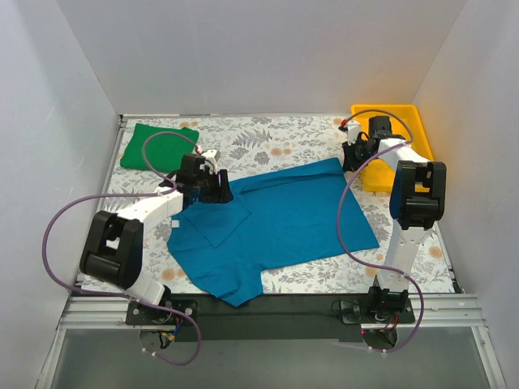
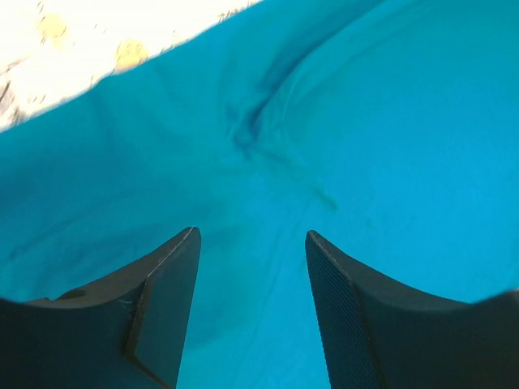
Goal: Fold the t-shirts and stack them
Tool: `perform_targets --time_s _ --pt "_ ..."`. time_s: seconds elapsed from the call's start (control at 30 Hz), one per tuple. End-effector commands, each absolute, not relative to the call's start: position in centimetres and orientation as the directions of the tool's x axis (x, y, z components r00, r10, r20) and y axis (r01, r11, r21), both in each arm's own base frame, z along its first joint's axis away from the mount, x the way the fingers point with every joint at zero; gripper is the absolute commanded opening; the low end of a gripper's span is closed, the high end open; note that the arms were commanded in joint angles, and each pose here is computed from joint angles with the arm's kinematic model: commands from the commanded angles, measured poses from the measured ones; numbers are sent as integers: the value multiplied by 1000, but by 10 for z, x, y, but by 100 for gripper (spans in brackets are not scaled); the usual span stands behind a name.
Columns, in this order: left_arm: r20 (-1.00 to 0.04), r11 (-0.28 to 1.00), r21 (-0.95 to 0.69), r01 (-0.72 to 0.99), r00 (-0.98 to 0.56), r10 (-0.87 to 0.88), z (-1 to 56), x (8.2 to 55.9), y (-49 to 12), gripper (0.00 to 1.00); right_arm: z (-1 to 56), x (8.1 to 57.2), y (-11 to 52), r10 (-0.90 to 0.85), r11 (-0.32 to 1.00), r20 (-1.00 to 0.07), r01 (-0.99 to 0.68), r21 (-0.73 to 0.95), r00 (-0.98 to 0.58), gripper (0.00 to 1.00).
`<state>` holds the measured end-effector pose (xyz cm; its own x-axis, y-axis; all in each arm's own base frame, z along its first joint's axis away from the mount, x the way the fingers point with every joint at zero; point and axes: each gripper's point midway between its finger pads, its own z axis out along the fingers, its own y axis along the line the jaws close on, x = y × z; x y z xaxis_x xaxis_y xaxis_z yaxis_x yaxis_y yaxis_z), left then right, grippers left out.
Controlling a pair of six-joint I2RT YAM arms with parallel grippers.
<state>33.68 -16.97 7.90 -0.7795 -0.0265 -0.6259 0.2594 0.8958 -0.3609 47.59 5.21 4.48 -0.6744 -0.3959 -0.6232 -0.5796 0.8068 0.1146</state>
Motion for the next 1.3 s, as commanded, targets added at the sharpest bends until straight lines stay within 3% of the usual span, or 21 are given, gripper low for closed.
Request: perform_targets --time_s 0.0,0.77,1.0,1.17,1.27 --pt "-686 879 -334 340 -727 20 96 364 -187 53 68 481 49 -392 808 -671 -584 77 -630 1" --pt "-625 888 -226 400 -759 183 48 398 -224 34 68 483 48 -378 810 -677 -580 89 -631 1" --pt "-617 882 -226 413 -762 198 45 393 -224 20 68 484 46 -373 812 -679 -577 91 -633 1" --pt "-624 878 -225 422 -755 203 48 392 -225 3 68 484 44 -373 814 -678 -574 88 -634 1" --pt "-629 878 -216 426 -749 208 51 389 -222 0 69 486 43 -373 816 -679 -571 84 -633 1"
